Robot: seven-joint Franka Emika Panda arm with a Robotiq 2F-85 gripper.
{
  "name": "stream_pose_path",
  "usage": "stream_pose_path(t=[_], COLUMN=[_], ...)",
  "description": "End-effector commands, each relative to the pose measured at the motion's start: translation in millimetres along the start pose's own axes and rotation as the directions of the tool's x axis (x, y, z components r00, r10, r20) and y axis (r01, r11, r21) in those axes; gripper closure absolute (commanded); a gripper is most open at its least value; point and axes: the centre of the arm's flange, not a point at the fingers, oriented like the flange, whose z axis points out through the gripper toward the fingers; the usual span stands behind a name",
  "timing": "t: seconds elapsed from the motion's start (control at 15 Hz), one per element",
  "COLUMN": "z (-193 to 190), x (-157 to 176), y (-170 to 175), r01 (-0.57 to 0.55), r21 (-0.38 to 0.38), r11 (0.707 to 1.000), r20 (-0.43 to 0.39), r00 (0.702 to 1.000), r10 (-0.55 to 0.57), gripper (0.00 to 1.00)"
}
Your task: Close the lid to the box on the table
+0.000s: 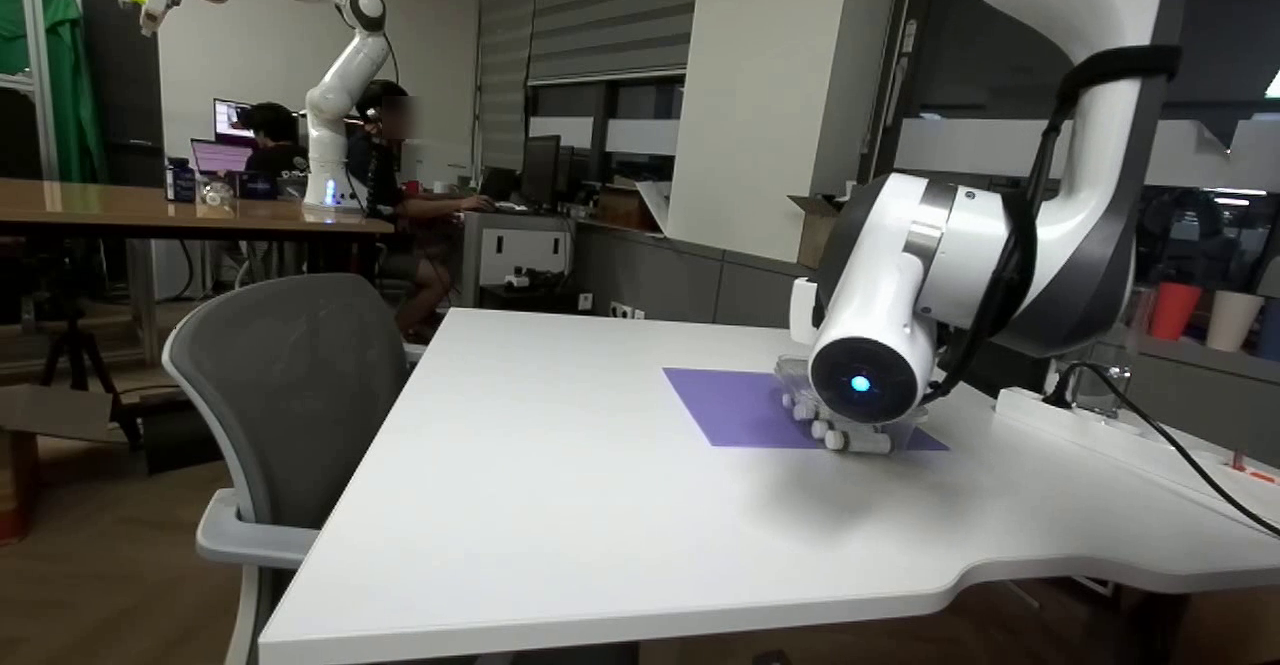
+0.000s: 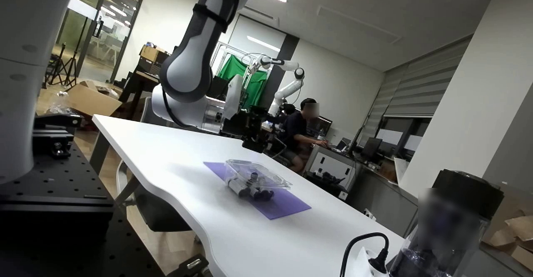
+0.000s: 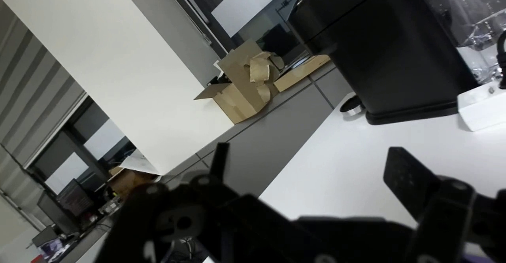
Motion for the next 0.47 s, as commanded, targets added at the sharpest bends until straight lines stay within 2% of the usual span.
stream_pose_path(t=[0.0, 0.07, 0.2, 0.4], z=[12.3, 4.7, 9.9, 10.0], x=[-27.0, -2.6, -7.9, -12.3], y=[1.0, -6.4, -5.1, -3.0], r01=[0.012, 0.004, 0.005, 0.006], r21=[0.091, 0.054, 0.089, 0.093], r11=[0.996, 0.999, 0.996, 0.996], r20=[-0.093, -0.043, -0.072, -0.078], r00=[0.996, 0.999, 0.997, 0.997], r10=[-0.003, -0.002, 0.001, 0.001], gripper=[0.0, 0.0, 0.0, 0.0])
